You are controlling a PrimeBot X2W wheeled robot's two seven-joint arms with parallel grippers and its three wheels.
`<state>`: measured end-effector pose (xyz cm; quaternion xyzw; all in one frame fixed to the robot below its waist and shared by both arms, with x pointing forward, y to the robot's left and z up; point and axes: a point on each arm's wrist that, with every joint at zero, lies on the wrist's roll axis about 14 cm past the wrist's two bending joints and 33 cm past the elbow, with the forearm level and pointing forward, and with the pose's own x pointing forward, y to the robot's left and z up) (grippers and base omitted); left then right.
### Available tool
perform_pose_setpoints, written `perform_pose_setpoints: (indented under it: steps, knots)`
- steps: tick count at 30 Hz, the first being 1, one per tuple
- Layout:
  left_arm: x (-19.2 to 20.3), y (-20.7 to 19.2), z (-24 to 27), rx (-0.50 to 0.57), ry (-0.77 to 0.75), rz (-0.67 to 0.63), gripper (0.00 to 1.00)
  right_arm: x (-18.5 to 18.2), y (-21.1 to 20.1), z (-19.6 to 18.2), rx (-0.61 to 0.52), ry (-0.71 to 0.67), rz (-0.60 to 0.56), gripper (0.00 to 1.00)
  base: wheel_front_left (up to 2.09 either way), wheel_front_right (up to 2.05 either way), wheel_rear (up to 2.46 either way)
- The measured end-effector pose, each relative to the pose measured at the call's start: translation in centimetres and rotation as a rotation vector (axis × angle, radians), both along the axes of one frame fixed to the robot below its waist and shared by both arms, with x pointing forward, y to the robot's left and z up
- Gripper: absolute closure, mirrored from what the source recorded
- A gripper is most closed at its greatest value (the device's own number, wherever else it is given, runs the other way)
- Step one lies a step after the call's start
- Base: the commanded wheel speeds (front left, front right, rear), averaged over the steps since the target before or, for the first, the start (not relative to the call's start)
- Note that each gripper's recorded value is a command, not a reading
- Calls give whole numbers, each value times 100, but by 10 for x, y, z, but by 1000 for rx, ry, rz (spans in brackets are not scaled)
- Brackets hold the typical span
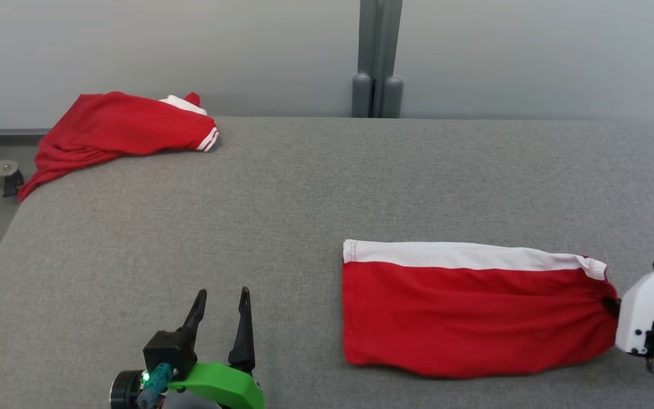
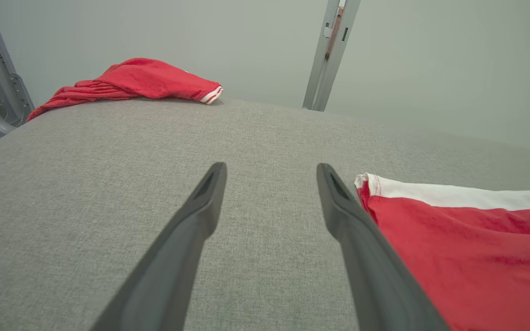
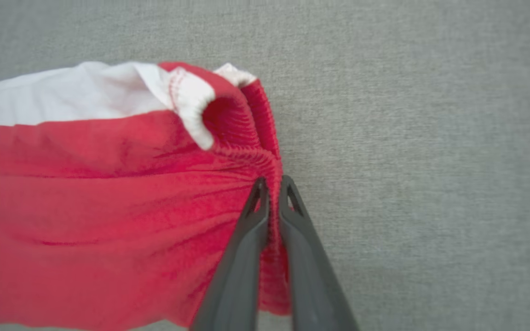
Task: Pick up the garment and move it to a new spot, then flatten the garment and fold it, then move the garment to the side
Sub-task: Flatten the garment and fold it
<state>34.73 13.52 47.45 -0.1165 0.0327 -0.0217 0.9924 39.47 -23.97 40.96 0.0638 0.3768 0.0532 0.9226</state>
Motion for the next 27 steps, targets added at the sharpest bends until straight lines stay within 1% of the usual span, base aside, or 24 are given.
perform_pose_setpoints:
  steps: [2,4,6,8,12,16,20,24,27]
  knots:
    - [2,-8,-1,-1,4,-25,0,-5,-19,4,-16,-6,-34,100,0,0,0]
    - [4,-14,-2,-2,7,-45,0,-12,-28,5,-1,-3,-65,100,0,0,0]
    - [6,-19,-3,-1,9,-60,0,-18,-28,4,27,1,-80,100,0,0,0]
    - [8,-23,-3,-1,11,-72,0,-21,-22,6,79,-8,-90,100,0,0,0]
    - [10,-29,-5,3,15,-90,0,-21,9,15,189,-36,-55,100,0,0,0]
    - [8,-29,-5,4,15,-93,0,-15,47,32,289,-72,18,100,0,0,0]
    - [5,-22,-6,5,15,-74,0,-11,83,47,352,-101,100,100,0,0,0]
    - [2,-12,-4,5,11,-44,0,-11,129,55,439,-109,179,100,0,0,0]
    - [-2,-4,-4,5,9,-18,0,-12,158,58,479,-105,233,100,0,0,0]
